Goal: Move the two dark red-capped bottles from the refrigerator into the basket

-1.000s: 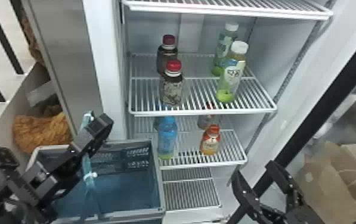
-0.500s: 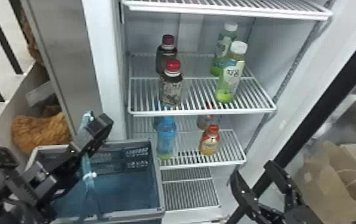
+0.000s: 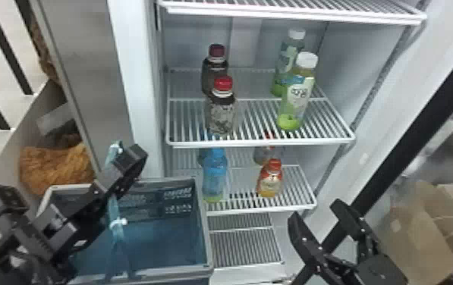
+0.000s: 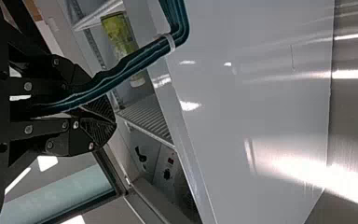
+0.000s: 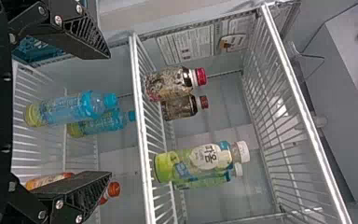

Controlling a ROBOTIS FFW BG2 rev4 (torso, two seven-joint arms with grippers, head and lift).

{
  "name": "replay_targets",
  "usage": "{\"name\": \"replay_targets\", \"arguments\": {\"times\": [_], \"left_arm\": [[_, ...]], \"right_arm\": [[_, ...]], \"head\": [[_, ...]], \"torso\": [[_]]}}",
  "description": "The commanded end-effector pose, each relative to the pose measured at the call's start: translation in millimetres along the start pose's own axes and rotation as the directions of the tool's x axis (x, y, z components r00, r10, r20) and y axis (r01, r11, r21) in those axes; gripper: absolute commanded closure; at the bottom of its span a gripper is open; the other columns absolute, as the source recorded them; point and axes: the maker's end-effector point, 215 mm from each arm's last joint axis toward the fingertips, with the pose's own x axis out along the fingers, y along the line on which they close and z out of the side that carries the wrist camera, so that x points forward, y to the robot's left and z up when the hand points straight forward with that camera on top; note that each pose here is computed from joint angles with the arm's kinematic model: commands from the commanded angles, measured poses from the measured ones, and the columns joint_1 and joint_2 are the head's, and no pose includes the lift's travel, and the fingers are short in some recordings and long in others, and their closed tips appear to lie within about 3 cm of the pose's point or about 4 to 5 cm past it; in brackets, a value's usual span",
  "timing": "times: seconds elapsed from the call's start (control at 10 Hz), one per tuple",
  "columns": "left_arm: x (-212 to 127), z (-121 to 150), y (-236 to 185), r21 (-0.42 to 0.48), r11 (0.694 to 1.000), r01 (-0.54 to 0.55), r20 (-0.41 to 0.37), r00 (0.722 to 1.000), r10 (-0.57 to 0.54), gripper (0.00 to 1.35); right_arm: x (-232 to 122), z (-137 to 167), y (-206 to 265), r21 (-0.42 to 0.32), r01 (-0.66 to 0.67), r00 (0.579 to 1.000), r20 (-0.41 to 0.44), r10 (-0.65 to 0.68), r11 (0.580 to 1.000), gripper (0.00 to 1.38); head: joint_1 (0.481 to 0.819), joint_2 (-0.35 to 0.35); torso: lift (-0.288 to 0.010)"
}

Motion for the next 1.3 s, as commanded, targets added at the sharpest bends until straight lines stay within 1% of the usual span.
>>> {"name": "replay_targets", "arguments": {"times": [0.0,0.2,0.5,0.9,1.2], "left_arm": [[-0.5,0.4,-0.2,-0.001,1.000,0.001,0.002,1.000,-0.001,1.20],[-0.4,1.2,-0.7,0.000,1.000,0.002,0.005,1.000,-0.002,1.20],[-0.3,1.4,-1.1,-0.001,1.000,0.004,0.006,1.000,-0.004,1.20],[-0.3,1.4,-1.1,-0.001,1.000,0.004,0.006,1.000,-0.004,1.20],[-0.3,1.4,-1.1,-0.001,1.000,0.004,0.006,1.000,-0.004,1.20]], "right_arm": [[9.4,7.3,6.3,0.001,-0.018,1.000,0.003,0.018,1.000,0.21],[21.8,16.0,12.2,-0.003,-0.036,0.999,0.012,0.036,0.999,0.21],[42.9,21.1,24.6,0.009,-0.065,0.998,0.018,0.065,0.998,0.21],[72.4,28.4,37.1,0.009,-0.100,0.995,0.023,0.099,0.995,0.21],[97.4,39.2,40.0,-0.023,-0.117,0.993,0.024,0.117,0.993,0.21]], "head": [[0.695,-0.118],[0.695,-0.104],[0.695,-0.082],[0.695,-0.045],[0.695,-0.029]], "torso": [[-0.034],[-0.034],[-0.034],[-0.034],[-0.034]]}}
